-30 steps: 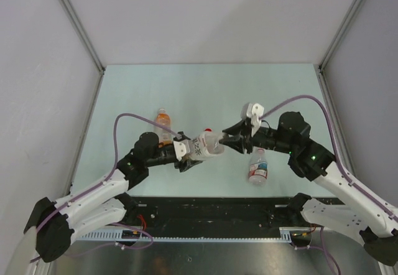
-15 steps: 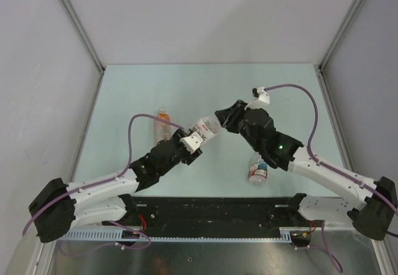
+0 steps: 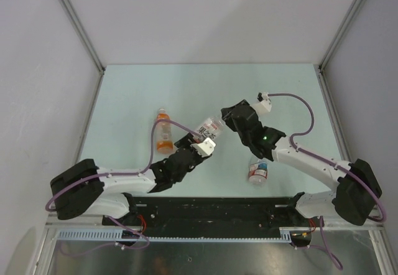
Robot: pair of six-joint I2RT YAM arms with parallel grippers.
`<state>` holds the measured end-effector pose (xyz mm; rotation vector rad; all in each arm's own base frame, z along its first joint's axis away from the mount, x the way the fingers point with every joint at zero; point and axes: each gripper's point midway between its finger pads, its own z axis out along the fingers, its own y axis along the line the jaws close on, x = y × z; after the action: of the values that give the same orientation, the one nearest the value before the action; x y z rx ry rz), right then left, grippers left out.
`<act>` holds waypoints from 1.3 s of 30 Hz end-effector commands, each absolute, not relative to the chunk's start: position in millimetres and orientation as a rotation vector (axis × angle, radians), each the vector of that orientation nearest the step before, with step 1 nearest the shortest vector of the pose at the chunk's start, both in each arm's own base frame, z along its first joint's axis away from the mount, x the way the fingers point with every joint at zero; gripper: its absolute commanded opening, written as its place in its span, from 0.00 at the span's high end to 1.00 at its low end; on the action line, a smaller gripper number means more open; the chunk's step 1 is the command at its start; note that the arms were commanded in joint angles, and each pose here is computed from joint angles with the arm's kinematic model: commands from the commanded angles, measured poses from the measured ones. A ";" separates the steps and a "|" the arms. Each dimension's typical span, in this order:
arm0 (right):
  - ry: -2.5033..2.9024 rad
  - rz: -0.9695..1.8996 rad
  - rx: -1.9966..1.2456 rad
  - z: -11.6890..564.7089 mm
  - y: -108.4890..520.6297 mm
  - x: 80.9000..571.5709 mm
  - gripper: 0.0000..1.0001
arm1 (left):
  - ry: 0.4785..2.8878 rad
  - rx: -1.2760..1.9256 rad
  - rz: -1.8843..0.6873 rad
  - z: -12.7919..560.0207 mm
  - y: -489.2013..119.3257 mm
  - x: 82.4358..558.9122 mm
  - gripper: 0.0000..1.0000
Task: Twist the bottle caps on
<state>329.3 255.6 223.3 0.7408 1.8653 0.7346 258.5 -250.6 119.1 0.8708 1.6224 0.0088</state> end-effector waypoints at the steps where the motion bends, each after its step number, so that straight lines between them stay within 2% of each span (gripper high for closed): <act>1: 1.904 0.733 0.854 196.5 255.1 337.7 1.00 | 1.352 0.708 -0.157 213.7 -304.5 255.9 1.00; 8: 1.928 0.779 0.797 204.1 258.8 335.6 1.00 | 1.346 0.709 -0.178 208.8 -306.7 252.8 1.00; 10: 1.935 0.806 0.743 212.3 261.4 332.8 0.96 | 1.355 0.695 -0.175 206.1 -305.1 255.1 1.00; 12: 1.940 0.848 0.666 223.7 265.1 328.8 0.82 | 1.371 0.676 -0.185 202.6 -303.6 257.7 1.00; 17: 1.906 0.899 0.334 261.9 269.2 312.9 0.29 | 1.382 0.655 -0.303 199.1 -298.3 257.5 1.00; 20: 1.825 0.947 0.066 295.6 269.7 297.1 0.09 | 1.364 0.671 -0.452 201.1 -296.0 253.0 1.00; 22: 1.746 0.986 -0.109 320.0 267.5 281.3 0.03 | 1.347 0.681 -0.542 204.6 -293.0 246.8 1.00; 29: 1.439 1.014 -0.606 375.8 260.3 214.0 0.01 | 1.267 0.752 -0.791 219.2 -277.0 220.9 1.00; 34: 1.239 0.881 -0.896 378.0 254.0 182.2 0.03 | 1.169 0.900 -0.949 224.6 -277.3 188.2 1.00; 39: 1.114 0.908 -1.134 365.5 259.7 150.2 0.09 | 1.113 1.036 -1.041 217.5 -283.0 164.5 1.00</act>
<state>177.2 251.2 383.6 -0.8596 1.2573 0.9224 200.0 -273.7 210.8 0.8876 1.2329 -0.8871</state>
